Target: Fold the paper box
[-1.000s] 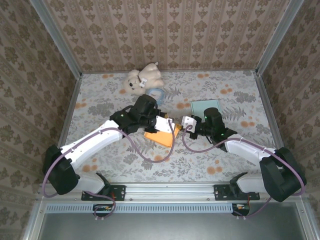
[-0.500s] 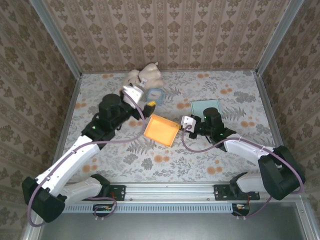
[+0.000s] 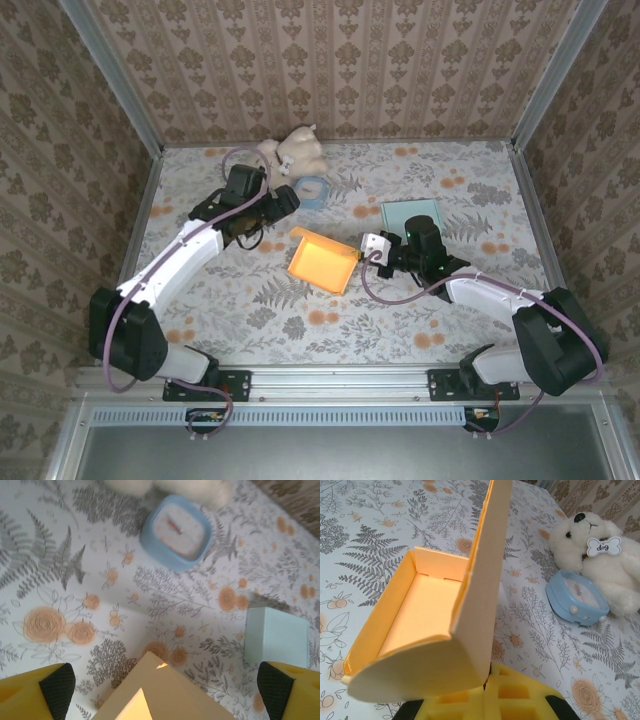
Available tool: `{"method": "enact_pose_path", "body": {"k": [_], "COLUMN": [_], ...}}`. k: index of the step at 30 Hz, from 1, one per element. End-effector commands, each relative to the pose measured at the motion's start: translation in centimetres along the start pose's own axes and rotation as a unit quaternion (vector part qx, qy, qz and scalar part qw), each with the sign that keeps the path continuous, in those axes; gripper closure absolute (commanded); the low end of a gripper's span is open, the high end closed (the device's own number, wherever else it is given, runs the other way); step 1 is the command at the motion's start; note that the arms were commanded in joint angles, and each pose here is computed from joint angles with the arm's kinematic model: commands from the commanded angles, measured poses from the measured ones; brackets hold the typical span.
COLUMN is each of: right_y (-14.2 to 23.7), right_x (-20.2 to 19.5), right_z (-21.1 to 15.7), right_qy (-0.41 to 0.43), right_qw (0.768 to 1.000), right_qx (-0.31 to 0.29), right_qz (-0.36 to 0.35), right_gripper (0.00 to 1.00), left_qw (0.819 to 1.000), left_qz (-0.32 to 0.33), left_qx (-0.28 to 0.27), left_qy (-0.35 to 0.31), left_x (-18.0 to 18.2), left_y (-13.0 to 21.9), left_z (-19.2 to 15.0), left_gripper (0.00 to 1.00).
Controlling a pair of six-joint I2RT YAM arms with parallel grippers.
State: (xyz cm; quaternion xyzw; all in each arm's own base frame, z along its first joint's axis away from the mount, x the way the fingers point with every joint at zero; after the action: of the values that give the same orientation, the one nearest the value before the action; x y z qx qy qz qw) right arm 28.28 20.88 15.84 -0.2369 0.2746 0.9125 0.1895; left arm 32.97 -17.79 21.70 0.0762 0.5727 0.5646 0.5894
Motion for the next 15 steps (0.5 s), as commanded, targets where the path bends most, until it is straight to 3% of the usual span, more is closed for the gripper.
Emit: {"method": "enact_pose_path", "body": {"k": [1,5,15], "right_y": [-0.1,-0.1,-0.1], "right_x": [-0.2,-0.2,-0.1], "right_z": [0.5,0.6,0.6], "right_qy": [0.011,0.009,0.008], "right_qw": [1.0,1.0,1.0], "right_qx": [-0.008,-0.009,-0.009], "right_qz": [0.001,0.004,0.007], "right_gripper": [1.0,1.0,1.0], "left_qw": [0.998,0.996,0.998], "left_qz": [-0.007,-0.016,0.001], "left_qx": [0.041,0.063,0.052], "left_qy": [0.051,0.053,0.037], "left_x": [-0.6,-1.4,-2.7], "left_y": [-1.0,-2.6,-3.4], "left_z": [-1.1,-2.3,-2.7], "left_gripper": [0.06,0.1,0.16]}}
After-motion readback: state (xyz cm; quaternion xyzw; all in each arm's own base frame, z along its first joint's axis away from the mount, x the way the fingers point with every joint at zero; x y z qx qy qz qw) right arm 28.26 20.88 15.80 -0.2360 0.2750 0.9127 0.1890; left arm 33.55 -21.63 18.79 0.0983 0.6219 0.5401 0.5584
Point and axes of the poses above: each hand's point on the last joint's axis, 136 mm out from that joint toward the fingers, its own y axis back along the fingers, its own x axis along the line the jaws close on, z = x × y, the point moved 4 cm from there along y, back along the fingers, and after that the axes turned 9 degrees about y, right-handed, at the moved point
